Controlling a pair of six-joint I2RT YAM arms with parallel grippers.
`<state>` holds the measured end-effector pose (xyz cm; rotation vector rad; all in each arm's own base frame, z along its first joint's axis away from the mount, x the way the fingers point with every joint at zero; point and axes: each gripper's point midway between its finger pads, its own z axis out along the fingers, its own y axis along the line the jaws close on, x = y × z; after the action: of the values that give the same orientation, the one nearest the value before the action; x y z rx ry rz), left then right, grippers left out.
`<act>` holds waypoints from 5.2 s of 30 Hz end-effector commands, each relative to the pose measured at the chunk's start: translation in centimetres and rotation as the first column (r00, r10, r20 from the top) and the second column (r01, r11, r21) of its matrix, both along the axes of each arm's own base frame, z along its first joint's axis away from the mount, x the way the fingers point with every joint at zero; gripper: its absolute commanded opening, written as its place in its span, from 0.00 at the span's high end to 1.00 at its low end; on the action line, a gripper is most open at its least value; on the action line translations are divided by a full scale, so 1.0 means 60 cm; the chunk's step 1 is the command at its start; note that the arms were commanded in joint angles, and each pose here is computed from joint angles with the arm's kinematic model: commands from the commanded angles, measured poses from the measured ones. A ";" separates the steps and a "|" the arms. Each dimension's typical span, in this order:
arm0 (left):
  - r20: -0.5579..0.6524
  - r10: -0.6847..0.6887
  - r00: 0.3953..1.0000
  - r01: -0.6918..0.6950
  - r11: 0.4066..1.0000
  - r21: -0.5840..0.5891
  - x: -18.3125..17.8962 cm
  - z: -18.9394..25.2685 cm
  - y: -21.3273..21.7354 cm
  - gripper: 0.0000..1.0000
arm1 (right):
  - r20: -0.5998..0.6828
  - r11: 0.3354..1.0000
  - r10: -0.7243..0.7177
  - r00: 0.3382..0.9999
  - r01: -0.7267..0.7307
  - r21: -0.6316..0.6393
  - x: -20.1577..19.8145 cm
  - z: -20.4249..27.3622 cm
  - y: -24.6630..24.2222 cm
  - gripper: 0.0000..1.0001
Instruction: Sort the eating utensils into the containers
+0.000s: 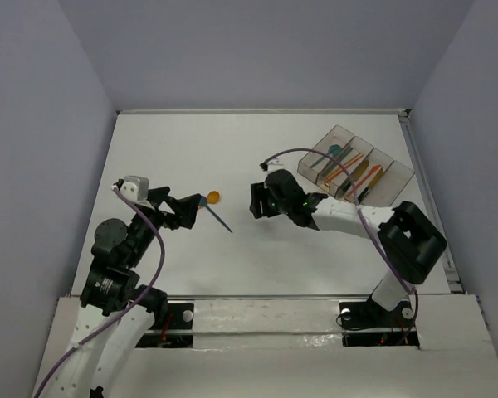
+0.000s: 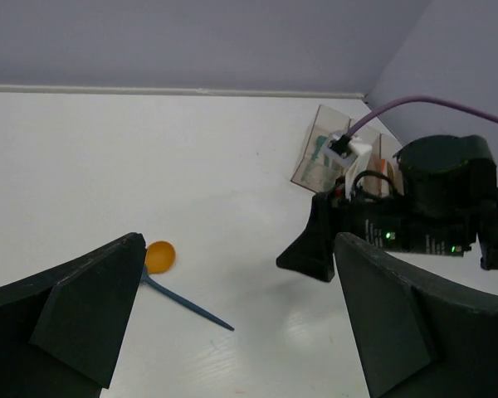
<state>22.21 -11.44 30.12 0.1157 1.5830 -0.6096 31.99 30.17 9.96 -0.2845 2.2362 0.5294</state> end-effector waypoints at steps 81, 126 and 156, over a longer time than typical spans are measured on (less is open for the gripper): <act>0.180 -0.103 0.978 0.115 0.992 -0.057 -0.076 0.086 -0.016 0.01 | 0.238 0.372 -0.898 0.370 0.927 -0.040 0.065 0.105 -0.668 1.00; 0.113 0.020 0.993 -0.014 0.998 -0.054 -0.031 0.067 0.007 0.01 | 0.035 0.998 0.060 0.998 -0.061 0.019 -0.021 -0.022 0.278 0.22; 0.113 0.006 0.994 0.000 0.999 -0.054 -0.032 0.066 0.003 0.01 | 0.004 0.959 0.017 1.000 -0.015 -0.283 0.054 -0.204 0.343 0.33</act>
<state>20.40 -11.41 31.74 0.1108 1.5206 -0.6234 36.48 53.58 4.05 -0.3456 2.1834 0.4390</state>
